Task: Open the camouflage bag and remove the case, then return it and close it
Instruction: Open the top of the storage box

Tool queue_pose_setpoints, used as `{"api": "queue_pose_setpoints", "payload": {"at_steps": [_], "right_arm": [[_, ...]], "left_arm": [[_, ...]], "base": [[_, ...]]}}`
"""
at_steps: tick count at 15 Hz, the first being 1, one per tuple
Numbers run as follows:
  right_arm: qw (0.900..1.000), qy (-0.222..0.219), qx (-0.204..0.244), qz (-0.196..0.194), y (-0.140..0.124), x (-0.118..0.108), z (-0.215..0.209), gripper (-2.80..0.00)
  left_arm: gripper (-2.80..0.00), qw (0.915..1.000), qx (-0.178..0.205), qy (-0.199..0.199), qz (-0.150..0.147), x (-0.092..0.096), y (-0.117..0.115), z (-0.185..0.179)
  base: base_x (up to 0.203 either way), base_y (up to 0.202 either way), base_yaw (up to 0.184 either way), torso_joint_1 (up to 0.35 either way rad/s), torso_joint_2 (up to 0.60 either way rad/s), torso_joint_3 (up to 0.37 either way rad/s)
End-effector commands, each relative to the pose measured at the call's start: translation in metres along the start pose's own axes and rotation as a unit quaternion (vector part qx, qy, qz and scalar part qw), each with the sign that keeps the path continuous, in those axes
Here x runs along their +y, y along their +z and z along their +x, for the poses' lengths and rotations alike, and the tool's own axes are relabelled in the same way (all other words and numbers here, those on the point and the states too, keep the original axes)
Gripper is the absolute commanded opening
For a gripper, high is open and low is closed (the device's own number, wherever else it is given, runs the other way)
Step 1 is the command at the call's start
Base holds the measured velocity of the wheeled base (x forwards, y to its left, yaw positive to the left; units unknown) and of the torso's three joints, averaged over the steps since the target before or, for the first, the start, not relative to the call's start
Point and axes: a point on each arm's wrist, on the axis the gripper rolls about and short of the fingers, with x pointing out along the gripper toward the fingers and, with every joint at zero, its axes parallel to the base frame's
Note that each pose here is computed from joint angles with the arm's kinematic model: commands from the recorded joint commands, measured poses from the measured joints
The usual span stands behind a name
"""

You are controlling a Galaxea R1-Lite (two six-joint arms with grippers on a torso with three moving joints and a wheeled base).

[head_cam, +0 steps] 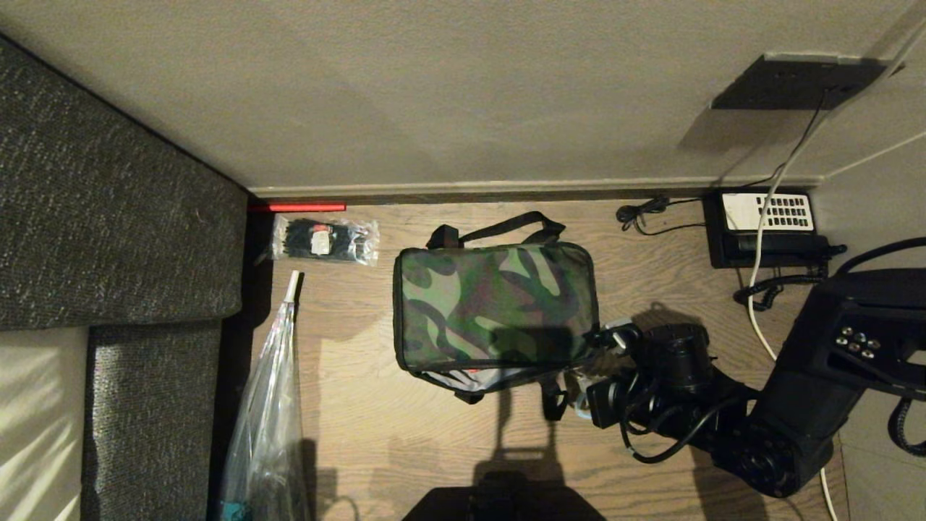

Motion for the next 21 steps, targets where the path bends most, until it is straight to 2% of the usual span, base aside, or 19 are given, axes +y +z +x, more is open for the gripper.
{"api": "queue_pose_setpoints", "payload": {"at_steps": [1,9,14,21], "right_arm": [[1.0,-0.004,-0.01,0.002,0.005,-0.003,-0.008,-2.8],[1.0,-0.015,-0.023,-0.004,0.01,-0.008,-0.025,-2.8],[0.999,-0.028,-0.024,-0.013,0.01,-0.017,-0.034,-2.8],[0.998,-0.054,-0.027,-0.006,0.01,-0.032,-0.043,-2.8]], "left_arm": [[-2.8,1.0,0.001,0.001,0.0,0.0,-0.001,0.0],[-2.8,1.0,0.0,0.001,0.0,0.0,-0.001,0.0],[-2.8,1.0,0.001,0.001,0.0,0.0,-0.001,0.0],[-2.8,1.0,0.001,0.001,0.0,0.0,-0.001,0.0]], "base": [[0.0,0.0,0.0,0.0,0.0,0.0],[0.0,0.0,0.0,0.0,0.0,0.0],[0.0,0.0,0.0,0.0,0.0,0.0],[0.0,0.0,0.0,0.0,0.0,0.0]]}}
